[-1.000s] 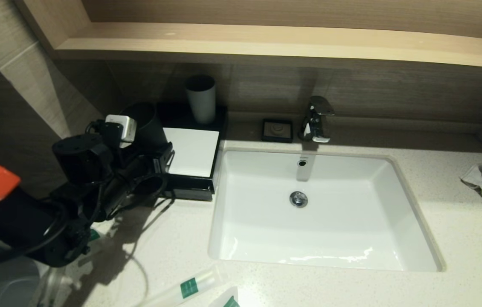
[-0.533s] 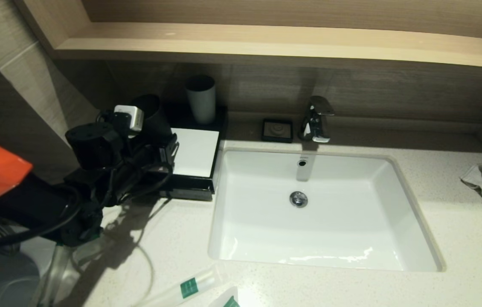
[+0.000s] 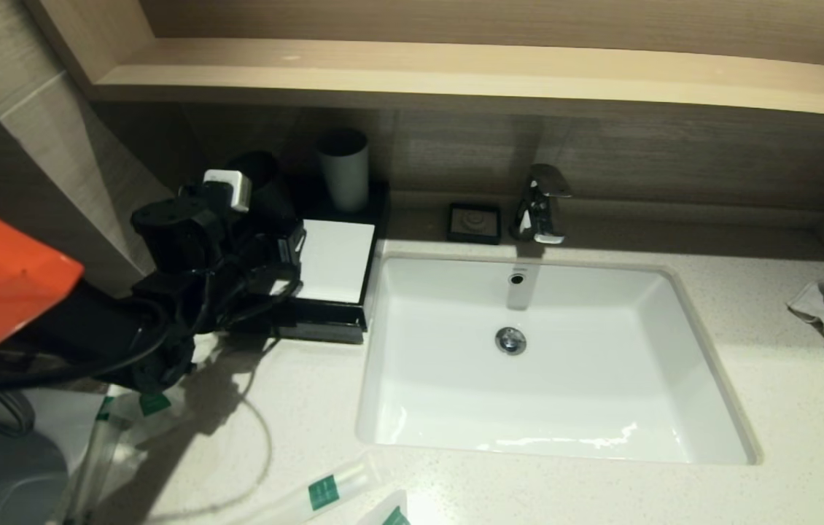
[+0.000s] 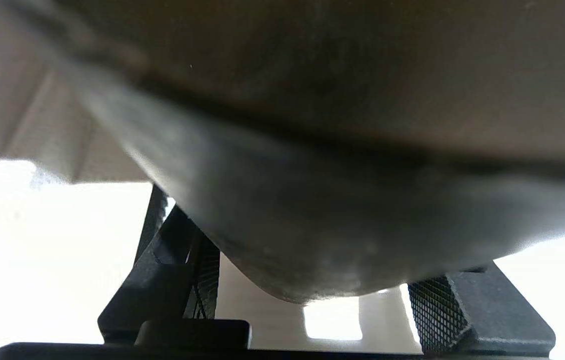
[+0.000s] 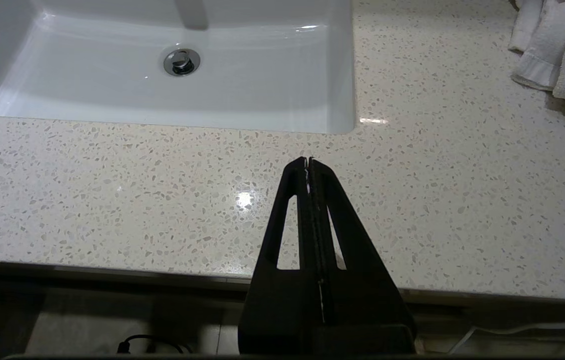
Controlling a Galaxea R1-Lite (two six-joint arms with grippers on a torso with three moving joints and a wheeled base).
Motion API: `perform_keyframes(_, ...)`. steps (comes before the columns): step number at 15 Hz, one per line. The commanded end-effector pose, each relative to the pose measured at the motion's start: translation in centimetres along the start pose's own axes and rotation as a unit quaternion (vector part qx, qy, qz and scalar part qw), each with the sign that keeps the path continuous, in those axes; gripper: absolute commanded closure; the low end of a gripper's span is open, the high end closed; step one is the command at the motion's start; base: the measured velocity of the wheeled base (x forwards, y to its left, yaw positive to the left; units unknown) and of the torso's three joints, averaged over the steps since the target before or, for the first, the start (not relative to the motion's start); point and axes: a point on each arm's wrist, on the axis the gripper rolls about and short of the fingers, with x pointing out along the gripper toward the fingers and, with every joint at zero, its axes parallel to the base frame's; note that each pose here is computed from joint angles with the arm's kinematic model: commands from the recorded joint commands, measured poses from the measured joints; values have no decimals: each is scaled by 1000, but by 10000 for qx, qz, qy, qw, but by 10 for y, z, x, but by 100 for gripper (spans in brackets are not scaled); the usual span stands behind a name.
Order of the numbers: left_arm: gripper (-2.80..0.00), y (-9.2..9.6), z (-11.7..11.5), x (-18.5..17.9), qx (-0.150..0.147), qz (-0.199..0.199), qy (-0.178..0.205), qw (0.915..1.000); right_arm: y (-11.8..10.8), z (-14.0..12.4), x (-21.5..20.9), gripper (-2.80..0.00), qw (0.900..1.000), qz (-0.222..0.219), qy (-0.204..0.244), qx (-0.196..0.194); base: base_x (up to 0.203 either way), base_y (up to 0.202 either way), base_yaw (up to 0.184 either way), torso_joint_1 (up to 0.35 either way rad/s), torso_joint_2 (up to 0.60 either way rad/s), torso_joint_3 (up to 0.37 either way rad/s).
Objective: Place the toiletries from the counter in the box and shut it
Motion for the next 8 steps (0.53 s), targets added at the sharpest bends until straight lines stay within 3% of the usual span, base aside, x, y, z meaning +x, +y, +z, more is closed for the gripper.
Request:
perform_keyframes(1,0,0,0,11,-13,99,-95,9999,0,0,0,0,10000,3,0,-2,0,0,0,0,0,0)
perform_keyframes(8,0,6,11,37,-33,276,-176,9995,0,0,0,0,10000,3,0,-8,0,0,0,0,0,0)
